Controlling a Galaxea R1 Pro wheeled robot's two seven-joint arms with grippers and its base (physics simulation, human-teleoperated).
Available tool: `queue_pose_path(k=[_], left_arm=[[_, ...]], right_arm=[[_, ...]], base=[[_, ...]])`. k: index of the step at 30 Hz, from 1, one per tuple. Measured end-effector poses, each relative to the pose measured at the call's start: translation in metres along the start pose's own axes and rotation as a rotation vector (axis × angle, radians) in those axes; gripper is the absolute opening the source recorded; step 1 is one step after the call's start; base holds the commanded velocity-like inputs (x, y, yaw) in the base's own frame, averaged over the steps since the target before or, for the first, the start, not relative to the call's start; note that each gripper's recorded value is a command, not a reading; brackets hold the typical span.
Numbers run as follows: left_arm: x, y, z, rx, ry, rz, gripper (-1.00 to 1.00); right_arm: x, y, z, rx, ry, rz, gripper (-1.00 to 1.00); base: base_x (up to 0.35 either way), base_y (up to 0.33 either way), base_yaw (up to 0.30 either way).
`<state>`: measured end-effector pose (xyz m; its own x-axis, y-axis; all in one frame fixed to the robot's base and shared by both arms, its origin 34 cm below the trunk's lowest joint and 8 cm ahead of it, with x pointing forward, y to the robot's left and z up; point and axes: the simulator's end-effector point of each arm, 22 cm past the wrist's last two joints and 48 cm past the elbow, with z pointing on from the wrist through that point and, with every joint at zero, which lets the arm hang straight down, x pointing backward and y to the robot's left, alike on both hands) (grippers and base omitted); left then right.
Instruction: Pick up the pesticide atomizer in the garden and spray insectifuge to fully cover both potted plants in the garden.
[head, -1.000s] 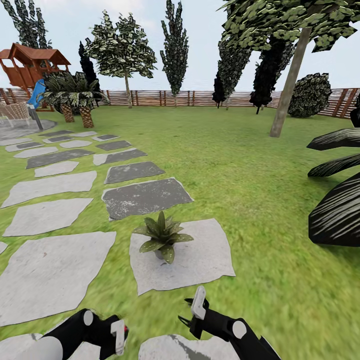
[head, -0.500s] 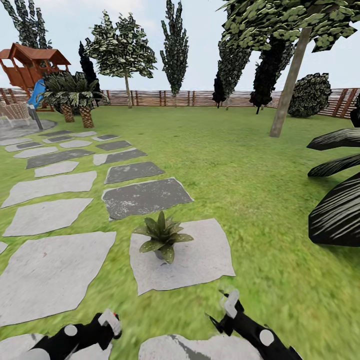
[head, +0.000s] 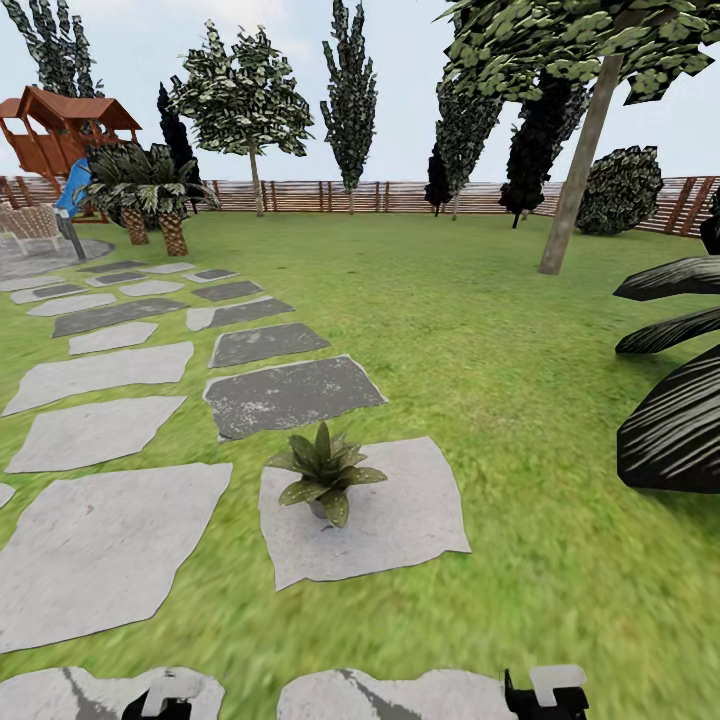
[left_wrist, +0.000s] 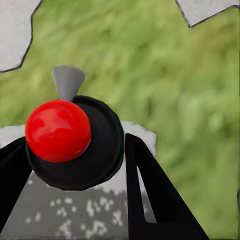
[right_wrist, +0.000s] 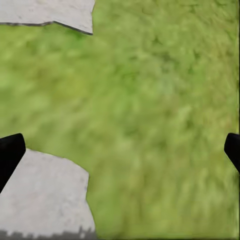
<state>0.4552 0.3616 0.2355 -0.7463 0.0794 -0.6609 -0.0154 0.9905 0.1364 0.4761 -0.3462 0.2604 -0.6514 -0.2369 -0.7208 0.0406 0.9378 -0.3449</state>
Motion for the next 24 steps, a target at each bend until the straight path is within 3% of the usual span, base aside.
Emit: queue_pose_path(k=[2,9,16,24], left_arm=[[0.005,0.004,-0.001,-0.018,0.009,-0.04,-1.0],[0.006,-0.011,-0.001,0.009,0.014,-0.049,-1.0],[0.007,-0.006,-0.002,-0.007,0.012,-0.059,-1.0],[0.019,-0.002,-0.005,-0.018,0.029,-0.06,-1.0]], right_arm=[[0.0,-0.001,-0.001,0.013,-0.001,0.002,1.0],[0.001,0.016,-0.005,-0.005,0.006,0.018,1.0],[0.0,0.016,-0.005,0.003,0.004,0.035,1.0],[0.003,0.019,-0.006,-0.001,0.009,0.035,1.0]], base=[[0.0,0.0,0.0],[0.0,0.0,0.0],[-0.009,0.009,0.243],[-0.204,0.193,0.275]])
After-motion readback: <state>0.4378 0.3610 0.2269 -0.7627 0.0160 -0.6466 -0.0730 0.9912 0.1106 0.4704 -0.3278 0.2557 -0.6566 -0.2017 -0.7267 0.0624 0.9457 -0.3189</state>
